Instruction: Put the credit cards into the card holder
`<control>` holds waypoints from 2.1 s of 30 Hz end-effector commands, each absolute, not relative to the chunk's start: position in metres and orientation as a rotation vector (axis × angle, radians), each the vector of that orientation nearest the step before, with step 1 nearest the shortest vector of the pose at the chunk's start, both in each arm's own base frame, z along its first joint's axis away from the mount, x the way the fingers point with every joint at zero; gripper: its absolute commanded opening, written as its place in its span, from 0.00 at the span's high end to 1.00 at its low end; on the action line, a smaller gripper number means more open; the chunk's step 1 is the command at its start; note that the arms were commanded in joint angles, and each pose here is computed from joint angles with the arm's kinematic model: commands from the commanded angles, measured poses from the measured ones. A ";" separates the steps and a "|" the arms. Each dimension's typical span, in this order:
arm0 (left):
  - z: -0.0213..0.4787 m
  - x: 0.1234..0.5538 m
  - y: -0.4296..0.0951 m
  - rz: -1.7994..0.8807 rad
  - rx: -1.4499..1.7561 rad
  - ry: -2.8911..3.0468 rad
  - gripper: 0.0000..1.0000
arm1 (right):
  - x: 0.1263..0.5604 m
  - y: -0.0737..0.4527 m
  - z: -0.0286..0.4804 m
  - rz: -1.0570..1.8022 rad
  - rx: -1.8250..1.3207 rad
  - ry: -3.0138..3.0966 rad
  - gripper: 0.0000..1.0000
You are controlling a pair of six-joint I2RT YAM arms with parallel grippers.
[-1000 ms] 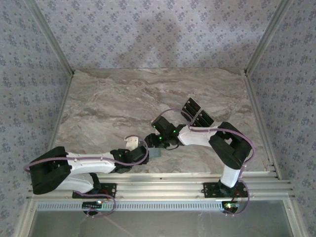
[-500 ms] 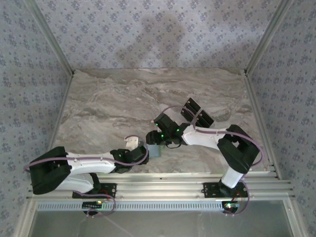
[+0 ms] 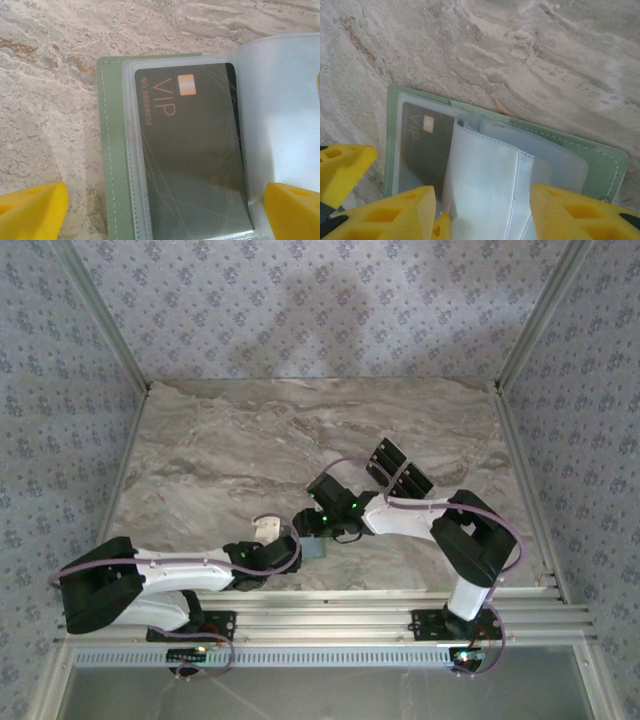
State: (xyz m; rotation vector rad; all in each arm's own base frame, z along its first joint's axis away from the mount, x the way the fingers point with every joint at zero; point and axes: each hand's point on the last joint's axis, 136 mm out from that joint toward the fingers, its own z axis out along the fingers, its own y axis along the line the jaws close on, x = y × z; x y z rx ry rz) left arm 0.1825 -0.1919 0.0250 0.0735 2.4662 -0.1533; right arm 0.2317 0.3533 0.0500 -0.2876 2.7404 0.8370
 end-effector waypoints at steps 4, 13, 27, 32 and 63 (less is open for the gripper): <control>0.027 0.183 -0.187 -0.140 0.059 2.445 0.00 | 0.231 0.366 0.049 0.882 -0.304 2.750 0.46; 0.029 0.183 -0.188 -0.147 0.057 2.440 0.00 | 0.225 0.376 0.055 0.918 -0.353 2.739 0.47; 0.071 0.183 -0.160 -0.198 -0.025 2.339 0.00 | 0.218 0.388 0.069 0.972 -0.375 2.716 0.46; 0.091 0.182 -0.139 -0.245 -0.112 2.268 0.00 | 0.216 0.399 0.070 0.969 -0.394 2.721 0.45; 0.093 0.189 -0.131 -0.246 -0.157 2.320 0.00 | 0.262 0.217 0.128 0.425 -0.220 2.676 0.45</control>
